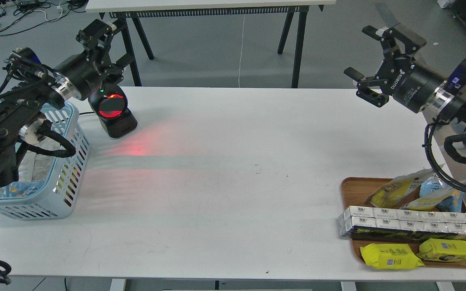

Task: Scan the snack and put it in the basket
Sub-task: 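Move the right gripper toward the wooden tray of snacks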

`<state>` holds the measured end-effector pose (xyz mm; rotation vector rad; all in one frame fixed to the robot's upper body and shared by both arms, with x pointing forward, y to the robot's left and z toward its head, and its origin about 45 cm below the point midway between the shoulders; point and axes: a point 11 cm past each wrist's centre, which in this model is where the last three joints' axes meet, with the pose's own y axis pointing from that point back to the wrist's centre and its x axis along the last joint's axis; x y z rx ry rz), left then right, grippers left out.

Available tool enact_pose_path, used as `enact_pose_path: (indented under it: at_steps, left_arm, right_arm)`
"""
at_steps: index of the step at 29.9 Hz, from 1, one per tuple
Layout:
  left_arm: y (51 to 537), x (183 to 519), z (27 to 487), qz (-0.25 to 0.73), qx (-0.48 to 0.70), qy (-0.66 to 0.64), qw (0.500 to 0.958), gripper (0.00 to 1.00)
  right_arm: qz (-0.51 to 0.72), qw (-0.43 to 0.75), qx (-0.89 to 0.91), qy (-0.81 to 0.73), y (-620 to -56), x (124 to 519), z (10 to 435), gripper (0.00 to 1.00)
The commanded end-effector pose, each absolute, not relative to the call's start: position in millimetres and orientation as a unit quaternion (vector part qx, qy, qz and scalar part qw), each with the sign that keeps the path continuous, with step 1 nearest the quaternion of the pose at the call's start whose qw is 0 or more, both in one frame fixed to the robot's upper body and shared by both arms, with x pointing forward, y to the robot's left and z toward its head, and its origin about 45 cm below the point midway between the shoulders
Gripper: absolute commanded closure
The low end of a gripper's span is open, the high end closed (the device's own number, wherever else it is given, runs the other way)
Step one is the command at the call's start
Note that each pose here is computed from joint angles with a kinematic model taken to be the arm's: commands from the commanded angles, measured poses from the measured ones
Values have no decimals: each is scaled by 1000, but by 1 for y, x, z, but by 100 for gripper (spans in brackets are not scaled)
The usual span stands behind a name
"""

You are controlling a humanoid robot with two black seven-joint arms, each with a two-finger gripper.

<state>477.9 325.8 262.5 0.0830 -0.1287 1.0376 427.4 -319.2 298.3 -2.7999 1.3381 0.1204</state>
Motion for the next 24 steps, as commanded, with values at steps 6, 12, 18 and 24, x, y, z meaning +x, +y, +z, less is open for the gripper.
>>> enact_pose_path:
  at_steps: [6, 12, 18, 24]
  left_arm:
    - [317, 480, 264, 494, 23, -53, 868, 0]
    - [311, 483, 271, 492, 9, -54, 869, 0]
    - [279, 491, 284, 472, -23, -54, 880, 0]
    - [261, 501, 314, 457, -41, -77, 885, 0]
  right_arm:
    - [39, 18, -902, 430, -319, 427, 299, 1]
    - [19, 0, -908, 420, -318, 427, 304, 1]
    - [-131, -144, -914, 356, -327, 426, 331, 1]
    - [-248, -258, -887, 291, -332, 424, 351, 1]
